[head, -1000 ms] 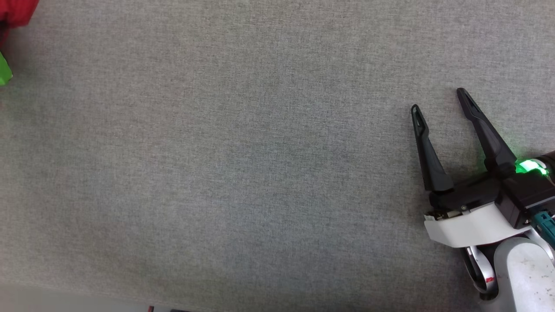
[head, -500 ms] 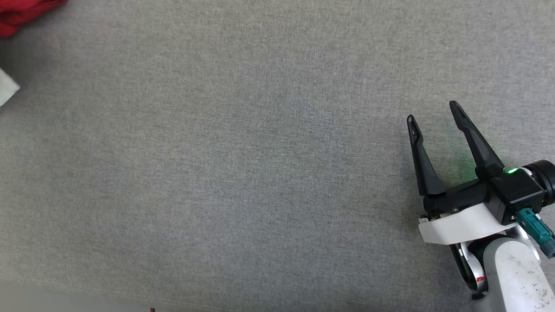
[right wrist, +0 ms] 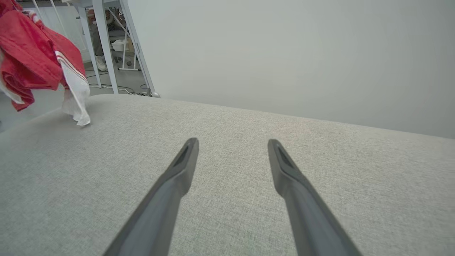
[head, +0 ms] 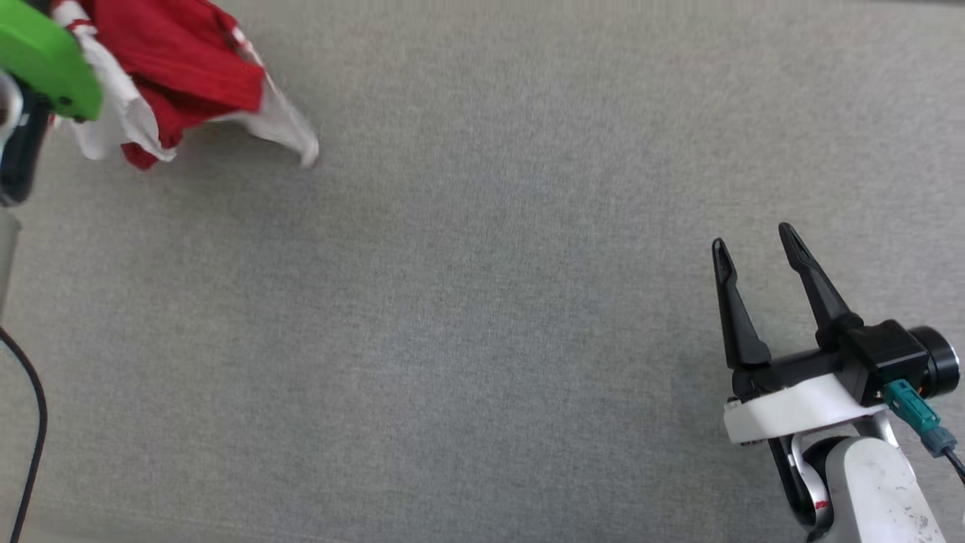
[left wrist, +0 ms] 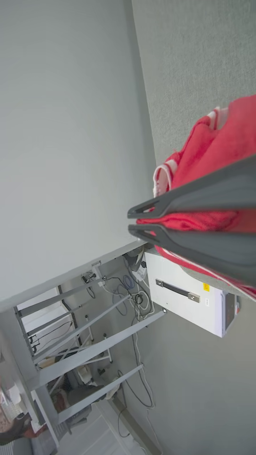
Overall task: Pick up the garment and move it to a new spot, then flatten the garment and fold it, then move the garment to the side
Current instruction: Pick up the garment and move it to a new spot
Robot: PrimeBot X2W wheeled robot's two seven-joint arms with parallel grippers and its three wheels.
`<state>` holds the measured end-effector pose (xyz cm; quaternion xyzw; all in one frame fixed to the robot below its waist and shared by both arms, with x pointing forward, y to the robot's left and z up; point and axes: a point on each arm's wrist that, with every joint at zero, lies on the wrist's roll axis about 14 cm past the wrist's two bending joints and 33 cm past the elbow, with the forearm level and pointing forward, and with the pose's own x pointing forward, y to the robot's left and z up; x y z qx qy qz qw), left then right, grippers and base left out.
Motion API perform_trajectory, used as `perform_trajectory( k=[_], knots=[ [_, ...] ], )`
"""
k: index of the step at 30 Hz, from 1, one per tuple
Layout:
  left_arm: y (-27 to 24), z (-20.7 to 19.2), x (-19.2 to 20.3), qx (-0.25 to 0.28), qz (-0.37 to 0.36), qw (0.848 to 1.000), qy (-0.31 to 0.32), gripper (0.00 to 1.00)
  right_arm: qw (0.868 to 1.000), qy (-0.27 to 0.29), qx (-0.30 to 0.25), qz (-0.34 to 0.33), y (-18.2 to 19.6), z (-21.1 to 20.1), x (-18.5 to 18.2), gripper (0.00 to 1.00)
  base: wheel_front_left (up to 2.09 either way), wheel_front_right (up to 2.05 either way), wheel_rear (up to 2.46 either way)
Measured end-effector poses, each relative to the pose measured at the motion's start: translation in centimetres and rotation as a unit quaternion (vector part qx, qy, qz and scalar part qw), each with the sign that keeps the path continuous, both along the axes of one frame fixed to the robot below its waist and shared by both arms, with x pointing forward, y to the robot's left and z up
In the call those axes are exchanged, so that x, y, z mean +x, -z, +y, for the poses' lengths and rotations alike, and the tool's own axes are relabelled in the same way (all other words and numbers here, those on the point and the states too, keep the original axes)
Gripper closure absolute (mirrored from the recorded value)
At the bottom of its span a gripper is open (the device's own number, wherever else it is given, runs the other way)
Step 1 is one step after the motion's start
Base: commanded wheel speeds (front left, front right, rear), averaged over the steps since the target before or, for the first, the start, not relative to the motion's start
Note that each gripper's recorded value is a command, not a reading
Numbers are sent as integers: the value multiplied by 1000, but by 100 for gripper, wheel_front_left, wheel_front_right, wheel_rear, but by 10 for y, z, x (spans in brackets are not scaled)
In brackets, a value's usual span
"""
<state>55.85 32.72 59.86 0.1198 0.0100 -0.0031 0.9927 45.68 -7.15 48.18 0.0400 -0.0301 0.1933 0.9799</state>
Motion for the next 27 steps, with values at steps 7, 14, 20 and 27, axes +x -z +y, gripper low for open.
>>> perform_trajectory(
  k=[7,14,20,27],
  knots=[
    [-64,-73,-14,6,-64,993,95,100,999,32,4,-29,-28,-19,-17,0,0,0,0],
    [-89,-180,-24,13,-83,971,222,100,995,86,5,-46,-46,-56,-35,0,0,0,0],
    [-105,-279,-41,-24,-103,939,328,100,988,142,3,-53,-54,-96,-52,0,0,0,0],
    [-108,-355,-59,-72,-124,902,408,100,978,198,-2,-63,-63,-134,-71,0,0,0,0]
  ],
)
